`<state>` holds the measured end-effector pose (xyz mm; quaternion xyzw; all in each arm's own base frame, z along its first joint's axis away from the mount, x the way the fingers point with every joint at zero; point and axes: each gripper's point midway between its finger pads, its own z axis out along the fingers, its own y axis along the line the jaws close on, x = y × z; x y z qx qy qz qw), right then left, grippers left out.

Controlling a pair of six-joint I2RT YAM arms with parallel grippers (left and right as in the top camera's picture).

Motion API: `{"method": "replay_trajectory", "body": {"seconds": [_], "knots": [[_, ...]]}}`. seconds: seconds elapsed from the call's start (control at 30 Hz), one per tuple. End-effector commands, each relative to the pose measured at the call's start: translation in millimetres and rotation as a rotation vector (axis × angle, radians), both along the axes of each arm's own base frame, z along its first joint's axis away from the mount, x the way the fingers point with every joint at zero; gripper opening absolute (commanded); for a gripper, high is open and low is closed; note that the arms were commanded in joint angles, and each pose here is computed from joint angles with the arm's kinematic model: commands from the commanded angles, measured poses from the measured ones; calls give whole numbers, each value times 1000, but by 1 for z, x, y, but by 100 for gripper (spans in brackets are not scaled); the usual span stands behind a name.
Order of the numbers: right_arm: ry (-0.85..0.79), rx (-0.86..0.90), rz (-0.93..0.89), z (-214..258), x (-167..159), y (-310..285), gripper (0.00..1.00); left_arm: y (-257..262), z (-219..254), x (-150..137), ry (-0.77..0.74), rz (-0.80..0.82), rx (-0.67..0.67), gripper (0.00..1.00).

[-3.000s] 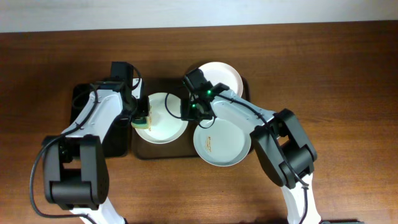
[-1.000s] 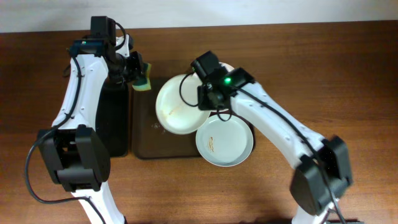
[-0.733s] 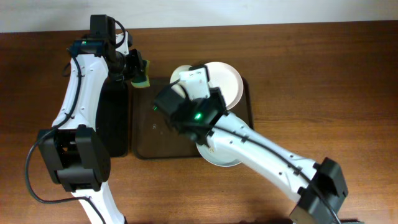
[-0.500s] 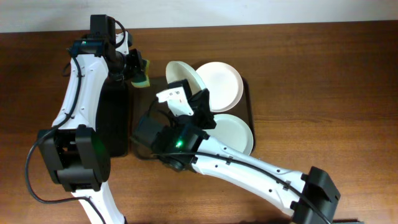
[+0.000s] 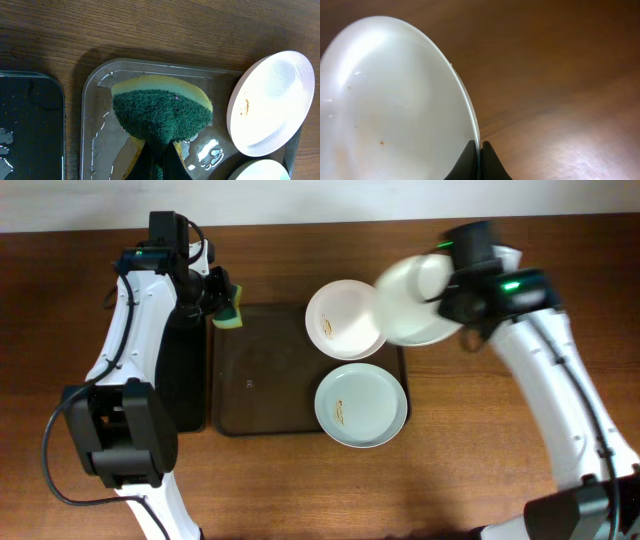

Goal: Clean dirty plates on tray and stack at the side
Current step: 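Lift the white plate with the right gripper and place it right of tray, then grasp the pale blue plate rim with the right gripper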

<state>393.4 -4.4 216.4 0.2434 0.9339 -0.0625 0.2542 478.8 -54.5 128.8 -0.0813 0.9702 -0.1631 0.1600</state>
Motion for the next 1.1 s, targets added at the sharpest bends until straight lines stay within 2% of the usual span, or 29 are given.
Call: {"method": "replay_trajectory", "body": {"seconds": [0.0, 0.07, 0.17, 0.2, 0.23, 0.27, 0.3, 0.4, 0.47, 0.53, 0.57, 0.67, 0.77, 0.9, 0.93, 1.03, 1.07], "knots": [[141, 116, -197, -59, -16, -81, 4, -7, 1, 3, -14, -5, -4, 1], [203, 182, -288, -112, -24, -124, 4, -7, 2, 5, -26, -5, -4, 1], [220, 214, -337, -161, -23, -155, 4, -7, 2, 5, -26, -6, -4, 1], [219, 206, -309, -168, -17, -156, 34, -7, 3, 5, -27, -6, -4, 1], [222, 222, -288, -169, -15, -150, 58, -7, 3, 5, -26, -6, -5, 1], [225, 267, -227, -165, -13, -139, 66, -8, 2, 5, -26, -7, -5, 1], [235, 314, -181, -156, -13, -129, 67, -8, 2, 5, -26, -7, -5, 1], [236, 456, 50, -81, -25, -64, 67, -17, 2, 3, -24, -27, -1, 1], [350, 470, 137, -76, -49, -19, 64, -18, 2, 3, -23, -28, 3, 1], [474, 460, 269, -96, -71, 34, 54, -19, 2, 3, -23, -29, 5, 1], [526, 457, 303, -110, -84, 55, 52, -19, 2, 3, -23, -29, 5, 1], [546, 388, 436, -146, -95, 93, 47, -19, 1, 3, -23, -31, 5, 1], [562, 334, 431, -180, -111, 107, 44, -20, 1, 2, -23, -33, 6, 1], [536, 307, 498, -202, -118, 123, 40, -19, 1, 3, -23, -29, 22, 1], [534, 305, 508, -206, -120, 126, 35, -19, 1, 3, -23, -29, 22, 1], [535, 303, 516, -206, -121, 128, 6, -19, 1, 3, -24, -29, 22, 1], [540, 304, 514, -206, -122, 128, 4, -19, 1, 3, -23, -29, 22, 1]]}}
